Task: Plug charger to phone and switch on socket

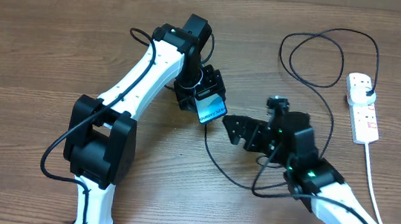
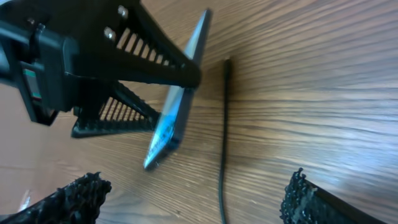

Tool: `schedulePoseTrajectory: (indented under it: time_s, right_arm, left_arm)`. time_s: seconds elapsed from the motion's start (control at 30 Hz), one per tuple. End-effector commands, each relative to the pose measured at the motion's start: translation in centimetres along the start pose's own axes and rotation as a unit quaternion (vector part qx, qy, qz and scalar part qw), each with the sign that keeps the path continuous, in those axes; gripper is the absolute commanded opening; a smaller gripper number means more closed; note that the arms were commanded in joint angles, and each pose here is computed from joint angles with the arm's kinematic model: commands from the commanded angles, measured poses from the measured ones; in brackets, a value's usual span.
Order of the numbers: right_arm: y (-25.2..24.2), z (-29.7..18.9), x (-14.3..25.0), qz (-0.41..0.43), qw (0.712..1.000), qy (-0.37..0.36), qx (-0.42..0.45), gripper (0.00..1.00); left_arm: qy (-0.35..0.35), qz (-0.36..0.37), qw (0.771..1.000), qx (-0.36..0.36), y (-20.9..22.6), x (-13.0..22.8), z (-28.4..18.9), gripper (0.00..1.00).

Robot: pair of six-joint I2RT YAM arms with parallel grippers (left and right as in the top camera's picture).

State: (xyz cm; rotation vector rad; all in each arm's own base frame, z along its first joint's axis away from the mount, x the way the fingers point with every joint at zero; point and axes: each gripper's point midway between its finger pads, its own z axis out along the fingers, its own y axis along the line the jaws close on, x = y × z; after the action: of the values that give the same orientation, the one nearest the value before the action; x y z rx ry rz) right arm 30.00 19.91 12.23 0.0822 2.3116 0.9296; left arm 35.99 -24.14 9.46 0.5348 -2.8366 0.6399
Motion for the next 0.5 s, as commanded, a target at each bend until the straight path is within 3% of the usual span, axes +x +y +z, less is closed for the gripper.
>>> schedulePoseTrajectory:
  time_s: [0.0,0.23,0.47]
  right_arm:
    - [0.2,1.6,0.8,0.033,0.999,0.012,-0.011,0.91]
    - [1.0,3.9,1.2,0.039,0.999,0.009,-0.032,0.83]
    - [0.3,5.5,0.3,0.070,0.997,-0.017,-0.028,0.68]
  left_arm:
    - [0.011,-0.011,0.999,0.029,-1.7,0.6,-0.6,0.04]
    - [0.011,-0.024,0.999,0.029,-1.7,0.5,-0.6,0.04]
    - [0.006,-0.024,0.999,0.027,-2.3,0.9,-0.2,0.04]
